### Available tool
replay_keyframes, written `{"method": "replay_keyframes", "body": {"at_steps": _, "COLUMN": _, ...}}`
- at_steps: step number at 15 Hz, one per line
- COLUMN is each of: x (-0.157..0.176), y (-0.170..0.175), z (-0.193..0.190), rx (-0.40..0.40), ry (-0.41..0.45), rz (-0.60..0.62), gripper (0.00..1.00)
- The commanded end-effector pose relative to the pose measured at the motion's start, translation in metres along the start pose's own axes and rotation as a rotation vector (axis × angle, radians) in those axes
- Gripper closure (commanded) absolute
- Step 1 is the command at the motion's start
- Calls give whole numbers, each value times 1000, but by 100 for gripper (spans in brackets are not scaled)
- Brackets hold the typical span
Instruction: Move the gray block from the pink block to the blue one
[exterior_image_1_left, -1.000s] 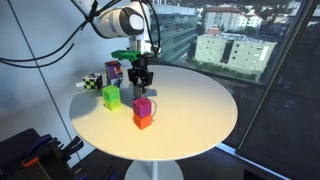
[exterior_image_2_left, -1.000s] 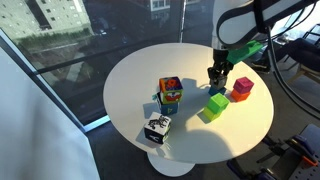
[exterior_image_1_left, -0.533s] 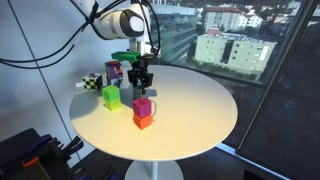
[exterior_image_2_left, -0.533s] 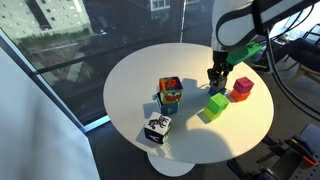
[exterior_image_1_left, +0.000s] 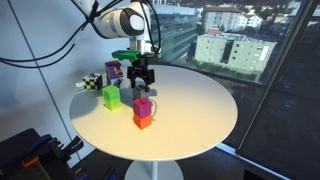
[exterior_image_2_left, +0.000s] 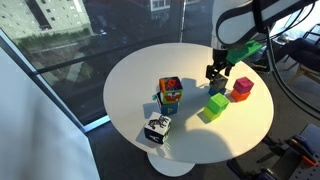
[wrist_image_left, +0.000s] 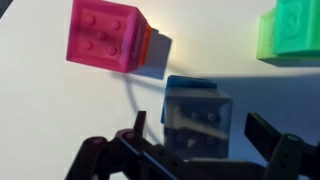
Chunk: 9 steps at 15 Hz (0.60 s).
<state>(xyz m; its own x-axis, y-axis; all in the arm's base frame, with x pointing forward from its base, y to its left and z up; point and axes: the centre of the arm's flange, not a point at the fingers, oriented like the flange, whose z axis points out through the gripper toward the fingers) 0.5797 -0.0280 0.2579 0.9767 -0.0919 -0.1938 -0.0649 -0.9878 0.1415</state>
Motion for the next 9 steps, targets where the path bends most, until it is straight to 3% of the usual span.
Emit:
{"method": "replay_keyframes", "body": {"at_steps": 1, "x": -3, "y": 3, "z": -23, "rx": 8, "ry": 9, "rz": 11, "gripper": 0}}
{"method": "replay_keyframes", "body": {"at_steps": 9, "x": -27, "y": 9, "z": -60, "rx": 11, "ry": -48, "rz": 20, "gripper": 0}}
